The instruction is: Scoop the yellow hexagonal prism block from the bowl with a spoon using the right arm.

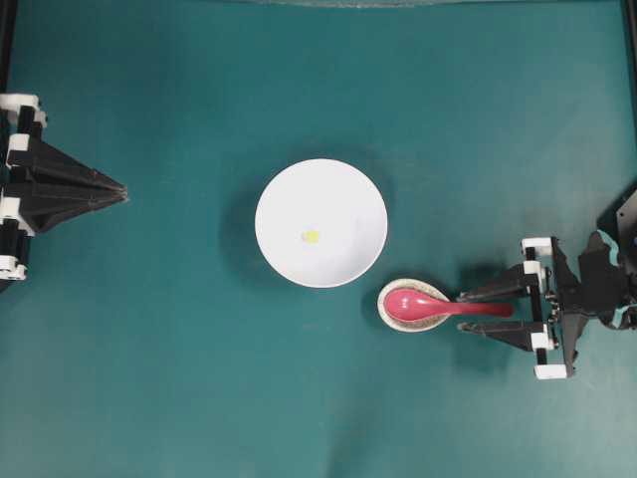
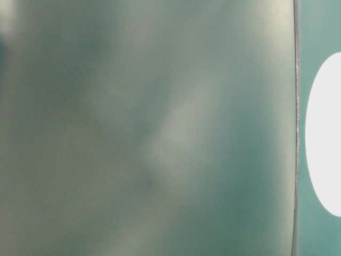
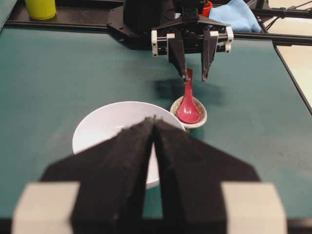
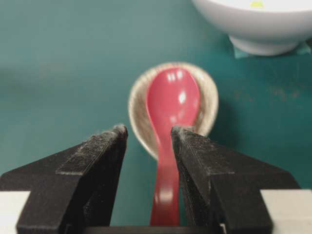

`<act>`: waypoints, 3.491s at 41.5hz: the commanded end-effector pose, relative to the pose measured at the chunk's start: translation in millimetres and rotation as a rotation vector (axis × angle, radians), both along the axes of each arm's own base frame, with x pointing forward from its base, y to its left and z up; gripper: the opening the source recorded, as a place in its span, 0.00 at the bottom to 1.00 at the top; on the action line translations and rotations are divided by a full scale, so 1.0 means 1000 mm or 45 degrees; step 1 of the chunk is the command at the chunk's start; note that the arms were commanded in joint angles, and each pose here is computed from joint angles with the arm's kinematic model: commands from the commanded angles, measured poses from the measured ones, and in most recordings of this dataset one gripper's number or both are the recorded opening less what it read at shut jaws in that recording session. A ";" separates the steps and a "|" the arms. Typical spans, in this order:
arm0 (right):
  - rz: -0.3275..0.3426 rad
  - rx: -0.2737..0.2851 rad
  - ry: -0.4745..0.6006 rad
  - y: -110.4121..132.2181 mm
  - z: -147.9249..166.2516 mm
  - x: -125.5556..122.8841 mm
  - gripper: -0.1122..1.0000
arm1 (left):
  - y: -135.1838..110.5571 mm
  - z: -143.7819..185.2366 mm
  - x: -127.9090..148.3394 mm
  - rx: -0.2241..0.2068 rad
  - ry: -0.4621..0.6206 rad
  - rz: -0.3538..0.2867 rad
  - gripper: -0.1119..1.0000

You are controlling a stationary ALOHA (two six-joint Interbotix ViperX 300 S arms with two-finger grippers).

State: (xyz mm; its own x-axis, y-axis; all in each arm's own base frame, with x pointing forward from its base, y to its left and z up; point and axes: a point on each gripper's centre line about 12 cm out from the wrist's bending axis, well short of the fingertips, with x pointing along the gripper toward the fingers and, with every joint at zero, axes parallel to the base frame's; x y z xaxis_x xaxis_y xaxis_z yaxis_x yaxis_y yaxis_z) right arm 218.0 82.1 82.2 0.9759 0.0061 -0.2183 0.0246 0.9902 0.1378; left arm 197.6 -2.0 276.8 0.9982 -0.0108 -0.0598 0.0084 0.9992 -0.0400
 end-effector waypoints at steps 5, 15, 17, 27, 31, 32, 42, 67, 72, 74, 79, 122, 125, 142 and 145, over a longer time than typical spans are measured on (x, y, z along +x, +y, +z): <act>-0.006 -0.048 0.020 -0.003 0.000 -0.004 0.54 | 0.000 0.011 0.003 0.003 -0.049 0.001 0.17; -0.001 -0.073 0.026 -0.002 -0.003 -0.002 0.54 | 0.000 0.012 0.003 0.001 -0.061 0.001 0.17; -0.001 -0.075 0.033 -0.001 -0.004 -0.001 0.54 | 0.000 0.013 0.003 0.001 -0.064 0.001 0.17; -0.009 -0.082 0.068 0.000 -0.010 0.001 0.54 | 0.000 0.013 0.003 0.001 -0.068 0.001 0.17; -0.015 -0.080 0.067 0.000 -0.010 0.001 0.54 | 0.000 0.013 0.003 0.001 -0.068 0.001 0.17; -0.015 -0.080 0.069 0.000 -0.010 0.001 0.54 | 0.000 0.013 0.003 0.001 -0.066 0.001 0.17; -0.017 -0.079 0.065 0.000 -0.010 0.002 0.53 | 0.000 0.014 0.003 0.001 -0.070 0.001 0.17; -0.062 -0.059 0.041 -0.007 -0.005 0.006 0.32 | 0.000 0.013 0.003 0.001 -0.068 0.001 0.17; -0.090 -0.044 0.002 -0.013 0.006 0.007 0.32 | 0.000 0.013 0.003 0.001 -0.068 0.001 0.17; -0.092 -0.045 -0.017 -0.015 0.011 0.006 0.32 | 0.000 0.014 0.003 0.001 -0.070 0.001 0.17; -0.097 -0.067 -0.051 -0.018 0.025 0.008 0.32 | 0.000 0.014 0.003 0.001 -0.070 0.001 0.17; 0.011 0.121 0.504 -0.110 0.165 0.077 0.32 | 0.000 0.013 0.003 0.003 -0.068 0.001 0.17; 0.041 0.136 0.562 -0.116 0.171 0.086 0.32 | 0.000 0.013 0.003 0.001 -0.068 0.001 0.17; 0.179 0.139 0.957 -0.132 0.169 0.131 0.32 | 0.000 0.012 0.003 0.015 -0.065 0.000 0.17; 0.166 0.139 1.012 -0.135 0.167 0.136 0.32 | 0.000 0.012 0.003 0.013 -0.065 0.001 0.17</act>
State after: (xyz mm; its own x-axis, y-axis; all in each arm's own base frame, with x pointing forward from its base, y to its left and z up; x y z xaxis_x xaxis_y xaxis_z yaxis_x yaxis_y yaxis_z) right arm 347.2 -48.5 235.3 0.5149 0.1886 -0.8363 0.0428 0.9686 0.2448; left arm 197.6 -2.0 279.4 0.9994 -0.0111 -0.0338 0.0100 0.9994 -0.0324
